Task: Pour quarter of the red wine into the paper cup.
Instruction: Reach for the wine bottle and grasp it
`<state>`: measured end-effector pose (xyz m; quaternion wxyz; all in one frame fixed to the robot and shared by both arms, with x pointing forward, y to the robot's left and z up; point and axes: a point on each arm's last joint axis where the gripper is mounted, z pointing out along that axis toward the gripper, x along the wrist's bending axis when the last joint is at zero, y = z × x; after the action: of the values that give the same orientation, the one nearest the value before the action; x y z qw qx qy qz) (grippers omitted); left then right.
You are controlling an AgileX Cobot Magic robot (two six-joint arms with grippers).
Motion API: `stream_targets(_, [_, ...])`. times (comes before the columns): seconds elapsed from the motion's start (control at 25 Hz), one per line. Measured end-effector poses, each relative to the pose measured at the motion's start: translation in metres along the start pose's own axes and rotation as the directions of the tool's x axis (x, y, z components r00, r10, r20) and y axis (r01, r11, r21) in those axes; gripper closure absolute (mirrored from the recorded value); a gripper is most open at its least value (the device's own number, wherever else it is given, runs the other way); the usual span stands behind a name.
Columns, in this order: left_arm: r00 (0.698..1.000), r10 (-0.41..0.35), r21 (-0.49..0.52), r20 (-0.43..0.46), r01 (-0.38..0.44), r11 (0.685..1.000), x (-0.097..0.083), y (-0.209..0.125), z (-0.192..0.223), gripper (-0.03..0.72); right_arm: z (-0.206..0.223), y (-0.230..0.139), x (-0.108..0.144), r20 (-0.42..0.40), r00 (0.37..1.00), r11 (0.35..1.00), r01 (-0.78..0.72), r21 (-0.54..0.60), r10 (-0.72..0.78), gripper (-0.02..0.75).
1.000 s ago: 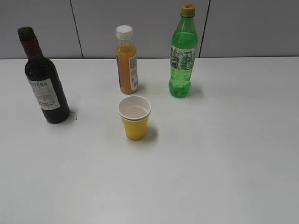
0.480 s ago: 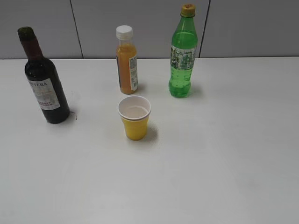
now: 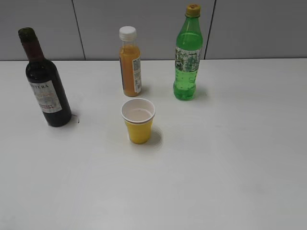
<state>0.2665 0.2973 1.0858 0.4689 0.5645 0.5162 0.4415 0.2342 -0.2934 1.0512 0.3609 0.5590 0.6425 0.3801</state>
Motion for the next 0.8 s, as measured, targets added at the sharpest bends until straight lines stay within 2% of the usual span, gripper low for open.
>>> stream_targets(0.16, [1.000,0.005,-0.102,-0.017,-0.007,0.995,0.003,0.021,0.030,0.027,0.000,0.000,0.000,0.000,1.000,1.000,0.000,0.000,0.000,0.144])
stream_targets(0.28, [1.000,0.003,-0.217,-0.031,-0.010,0.976,0.005,0.039,0.056,0.034,0.000,0.000,0.000,0.000,1.000,1.000,0.000,0.000,0.000,0.144])
stream_targets(0.36, [0.999,0.001,-0.257,-0.039,-0.011,0.966,0.006,0.045,0.076,0.038,0.000,0.000,0.000,0.000,1.000,1.000,0.000,0.000,0.000,0.144])
stream_targets(0.44, [0.999,0.000,-0.255,-0.044,-0.011,0.967,0.008,0.045,0.101,0.043,0.000,0.000,0.000,0.000,1.000,1.000,0.000,0.000,0.000,0.144])
stream_targets(0.6, [0.999,-0.032,-0.216,-0.042,0.022,0.976,0.009,0.031,0.146,0.050,0.000,0.000,0.000,0.000,1.000,1.000,0.000,0.000,0.000,0.144])
stream_targets(0.68, [0.997,-0.078,-0.229,-0.022,0.070,0.971,0.007,0.013,0.162,0.051,0.000,0.000,0.000,0.000,1.000,1.000,0.000,0.000,0.000,0.144])
stream_targets(0.8, [0.994,-0.103,-0.181,0.022,0.105,0.978,-0.001,-0.026,0.170,0.060,0.000,0.000,0.000,0.000,1.000,1.000,0.000,0.000,0.000,0.144])
